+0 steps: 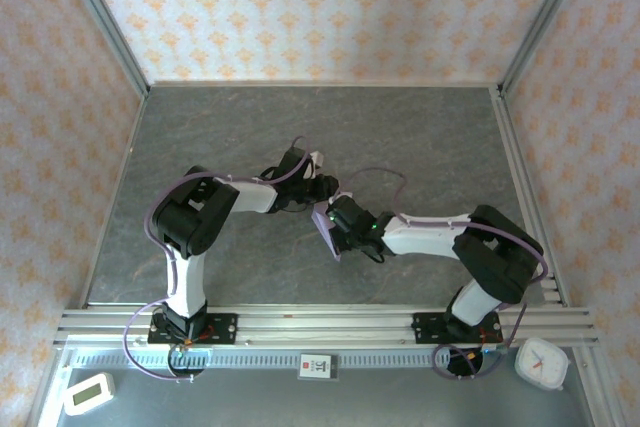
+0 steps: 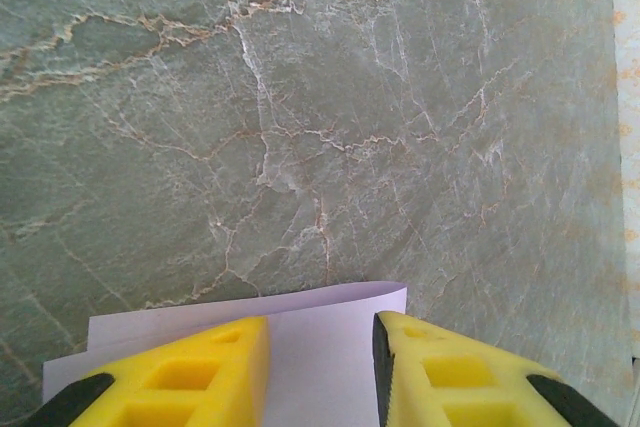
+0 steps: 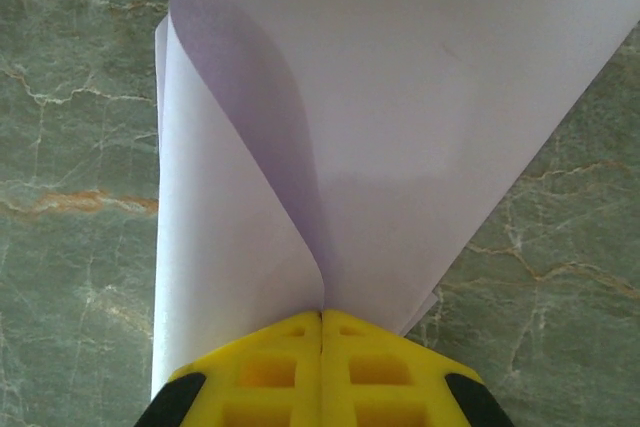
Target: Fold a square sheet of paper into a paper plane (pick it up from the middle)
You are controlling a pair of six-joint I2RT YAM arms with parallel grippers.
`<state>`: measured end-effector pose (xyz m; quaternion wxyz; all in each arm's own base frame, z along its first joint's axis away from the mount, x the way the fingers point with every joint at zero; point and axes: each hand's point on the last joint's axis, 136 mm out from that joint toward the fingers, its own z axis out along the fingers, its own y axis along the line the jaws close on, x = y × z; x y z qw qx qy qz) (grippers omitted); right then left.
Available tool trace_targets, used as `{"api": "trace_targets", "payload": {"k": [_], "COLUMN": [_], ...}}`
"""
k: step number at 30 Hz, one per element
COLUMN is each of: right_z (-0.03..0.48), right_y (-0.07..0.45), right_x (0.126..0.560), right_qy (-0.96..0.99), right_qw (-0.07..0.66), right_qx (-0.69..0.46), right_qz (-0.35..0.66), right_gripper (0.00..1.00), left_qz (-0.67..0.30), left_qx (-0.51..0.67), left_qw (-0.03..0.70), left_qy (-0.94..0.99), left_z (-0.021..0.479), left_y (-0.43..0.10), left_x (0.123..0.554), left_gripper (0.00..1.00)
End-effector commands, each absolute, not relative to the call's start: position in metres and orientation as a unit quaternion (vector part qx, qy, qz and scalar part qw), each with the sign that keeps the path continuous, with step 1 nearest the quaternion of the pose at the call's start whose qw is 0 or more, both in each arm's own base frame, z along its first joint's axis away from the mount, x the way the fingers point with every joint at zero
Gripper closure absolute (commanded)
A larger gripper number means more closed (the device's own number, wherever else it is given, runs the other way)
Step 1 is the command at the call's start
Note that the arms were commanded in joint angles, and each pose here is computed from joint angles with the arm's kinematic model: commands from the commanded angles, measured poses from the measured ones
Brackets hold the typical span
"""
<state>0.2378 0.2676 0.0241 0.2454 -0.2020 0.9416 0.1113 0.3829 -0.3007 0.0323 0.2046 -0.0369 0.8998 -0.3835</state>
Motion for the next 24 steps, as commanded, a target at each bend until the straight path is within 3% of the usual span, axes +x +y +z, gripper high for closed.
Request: {"api": "trace_targets", "payload": {"k": [1,14,24], "right_z": [0.031,0.017,0.041], "right_y": [0.264,0.264,0.271], "right_x": [0.248,0.250,0.257], "right_qy": [0.940,0.944,0.937], "right_qw": [0.260,0.252,0.275], "right_qx": [-0.198,-0.196,-0.191], "right_qz": [0.093,0.088,0.103], "right_gripper": [1.00,1.00,1.00], "left_qz": [-0.342,-0.343,-0.345], "left_qx": [-0.060,-0.061,-0.061], "left_qw": [0.151,0.149,0.149], "left_qy": [0.926,0.925,0.925], "left_z": [-0.007,-0.008,-0.009], "left_y": [-0.286,-0.286,-0.286], "left_x": [0.357,0.356,0.356], "left_gripper": [0.64,0.65,0.65]}}
